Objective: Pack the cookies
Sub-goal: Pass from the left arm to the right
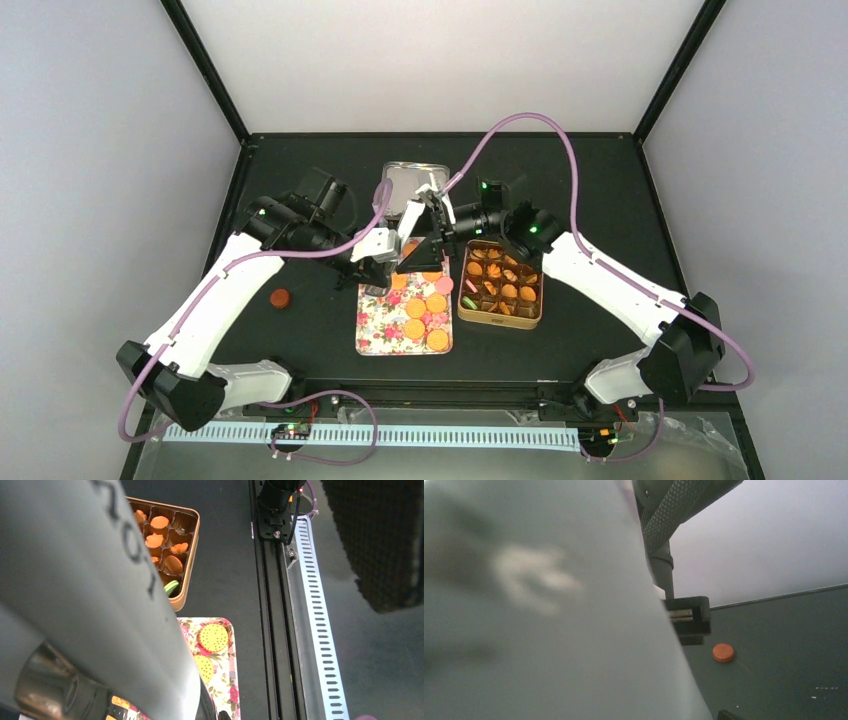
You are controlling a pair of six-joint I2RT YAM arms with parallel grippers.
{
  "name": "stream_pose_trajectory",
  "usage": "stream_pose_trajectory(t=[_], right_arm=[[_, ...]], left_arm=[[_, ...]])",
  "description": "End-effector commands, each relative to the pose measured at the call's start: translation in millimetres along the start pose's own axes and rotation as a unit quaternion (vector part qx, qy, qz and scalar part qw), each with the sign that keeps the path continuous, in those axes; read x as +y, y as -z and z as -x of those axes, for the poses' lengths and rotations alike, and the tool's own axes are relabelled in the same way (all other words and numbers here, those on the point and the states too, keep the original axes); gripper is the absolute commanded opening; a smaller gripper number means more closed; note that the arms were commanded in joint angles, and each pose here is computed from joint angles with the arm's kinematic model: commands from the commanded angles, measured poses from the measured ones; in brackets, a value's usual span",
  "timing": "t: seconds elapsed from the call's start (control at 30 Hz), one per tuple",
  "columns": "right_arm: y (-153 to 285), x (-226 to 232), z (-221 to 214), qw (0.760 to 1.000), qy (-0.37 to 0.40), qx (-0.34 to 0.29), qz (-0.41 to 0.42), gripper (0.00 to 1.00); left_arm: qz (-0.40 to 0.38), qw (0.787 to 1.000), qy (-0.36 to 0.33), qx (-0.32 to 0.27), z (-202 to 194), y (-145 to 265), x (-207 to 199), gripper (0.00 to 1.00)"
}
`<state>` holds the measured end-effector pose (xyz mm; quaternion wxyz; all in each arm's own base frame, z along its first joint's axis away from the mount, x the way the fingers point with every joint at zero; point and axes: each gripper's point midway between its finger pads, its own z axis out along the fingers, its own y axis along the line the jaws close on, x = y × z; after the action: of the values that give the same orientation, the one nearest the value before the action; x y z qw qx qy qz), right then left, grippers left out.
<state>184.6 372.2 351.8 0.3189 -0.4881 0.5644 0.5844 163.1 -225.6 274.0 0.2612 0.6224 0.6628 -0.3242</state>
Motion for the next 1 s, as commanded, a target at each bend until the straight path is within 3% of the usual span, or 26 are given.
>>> stream_pose_trajectory(t=[0.0,0.17,0.4,0.6,0.77,0.97], right_arm=[[-9.0,-0.5,1.4,1.000,0.018,-0.006,-0.014,0.82],[-11.3,-16.3,12.5,0.997,0.022,-0.027,-0.062,0.73],[-13.6,-19.0,2.2,0.998,0.028,0.009,-0.061,0.60],[-14.2,-17.7,-1.1,0.998,0.032,0.020,-0.055,0.42],[-7.9,-13.6,9.8,0.995,0.060,0.020,-0.072,0.44],[-4.5,-9.3,18.3,0.995,0.069,0.000,-0.075,0.57]], left_arm=[[0.002,1.000,-0.020,-0.005,10.7,3.9,-0.3,0.02],[-0.003,0.999,-0.032,0.001,9.4,4.0,-4.0,0.01],[0.012,0.998,-0.055,0.020,2.1,6.5,-3.4,0.02],[0.006,0.998,-0.056,0.026,-0.7,5.0,-5.1,0.02],[0.001,0.998,-0.054,0.037,-7.0,3.4,-7.2,0.01],[0.001,0.998,-0.055,0.032,-5.7,3.0,-7.6,0.02]])
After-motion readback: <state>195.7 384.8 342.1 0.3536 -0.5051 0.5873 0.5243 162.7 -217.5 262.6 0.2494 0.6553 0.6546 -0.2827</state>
